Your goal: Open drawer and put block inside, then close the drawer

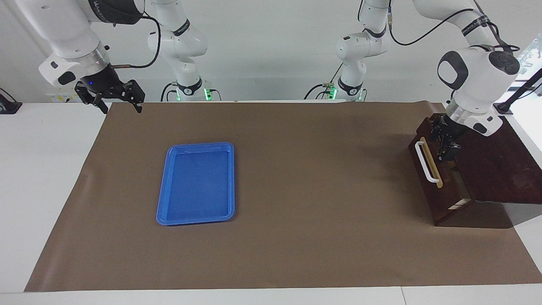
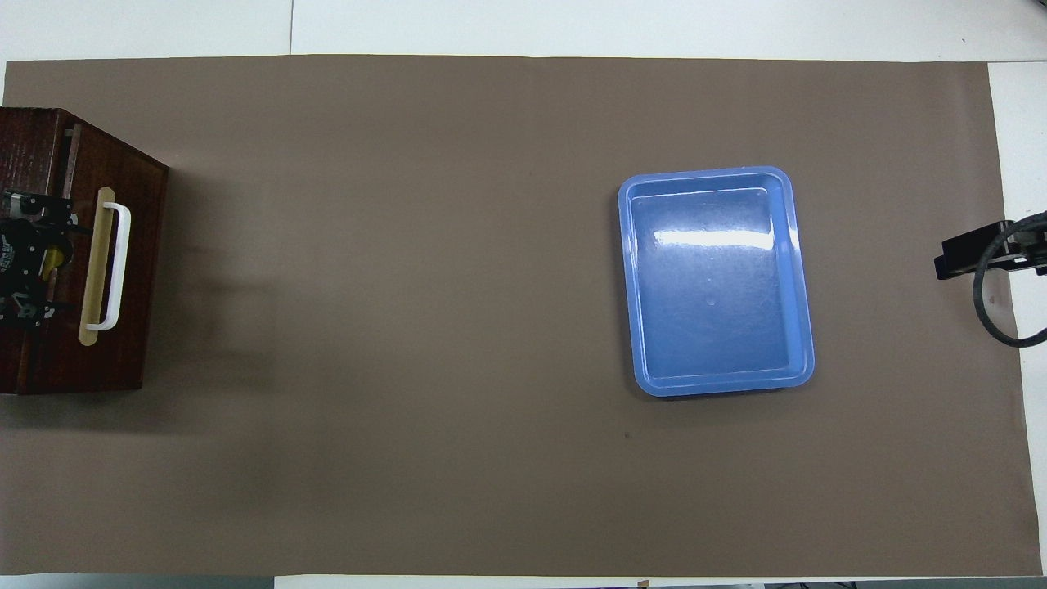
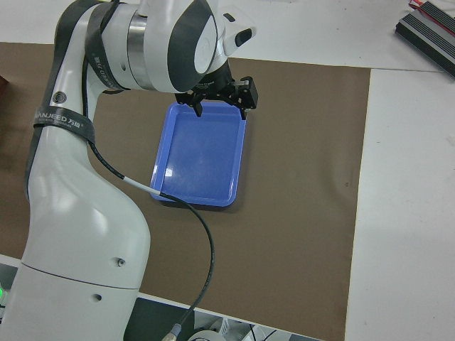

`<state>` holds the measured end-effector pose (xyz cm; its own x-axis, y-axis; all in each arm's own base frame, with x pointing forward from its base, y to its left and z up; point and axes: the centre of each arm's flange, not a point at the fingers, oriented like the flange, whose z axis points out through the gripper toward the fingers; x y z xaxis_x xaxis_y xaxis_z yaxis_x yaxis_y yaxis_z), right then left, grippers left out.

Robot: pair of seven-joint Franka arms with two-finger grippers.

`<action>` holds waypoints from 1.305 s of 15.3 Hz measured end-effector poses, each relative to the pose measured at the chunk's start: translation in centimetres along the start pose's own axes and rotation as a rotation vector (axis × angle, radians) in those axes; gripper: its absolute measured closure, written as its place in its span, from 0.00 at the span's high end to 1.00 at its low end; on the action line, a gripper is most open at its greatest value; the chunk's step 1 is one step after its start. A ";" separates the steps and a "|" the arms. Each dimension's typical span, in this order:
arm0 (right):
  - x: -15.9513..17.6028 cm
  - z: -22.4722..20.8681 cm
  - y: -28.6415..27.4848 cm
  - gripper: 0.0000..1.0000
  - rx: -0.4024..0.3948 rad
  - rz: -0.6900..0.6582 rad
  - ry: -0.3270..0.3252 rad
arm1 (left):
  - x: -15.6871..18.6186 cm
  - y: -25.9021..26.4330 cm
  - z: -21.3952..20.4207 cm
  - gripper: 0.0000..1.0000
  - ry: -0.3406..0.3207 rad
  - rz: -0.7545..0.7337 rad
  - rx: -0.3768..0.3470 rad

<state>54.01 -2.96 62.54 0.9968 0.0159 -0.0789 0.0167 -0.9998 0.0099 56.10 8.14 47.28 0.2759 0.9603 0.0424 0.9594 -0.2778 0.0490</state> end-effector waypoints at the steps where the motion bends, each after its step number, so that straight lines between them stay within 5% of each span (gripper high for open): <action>1: 0.0 0.0 0.0 1.00 0.000 0.000 0.000 | 0.7 -0.3 0.0 1.00 0.001 0.003 -0.002; 11: 0.0 0.0 0.1 1.00 0.000 0.002 0.000 | 0.4 0.1 -0.8 1.00 0.006 0.044 -0.014; 20: 0.0 0.0 0.1 1.00 0.000 0.002 0.000 | -2.8 2.4 -8.9 1.00 0.028 0.356 -0.042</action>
<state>54.00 -3.07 62.54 0.9968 0.0139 -0.0789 0.0147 -0.9998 0.0099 57.14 4.56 56.11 0.5904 0.8019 0.0909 0.7998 -0.5965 0.0669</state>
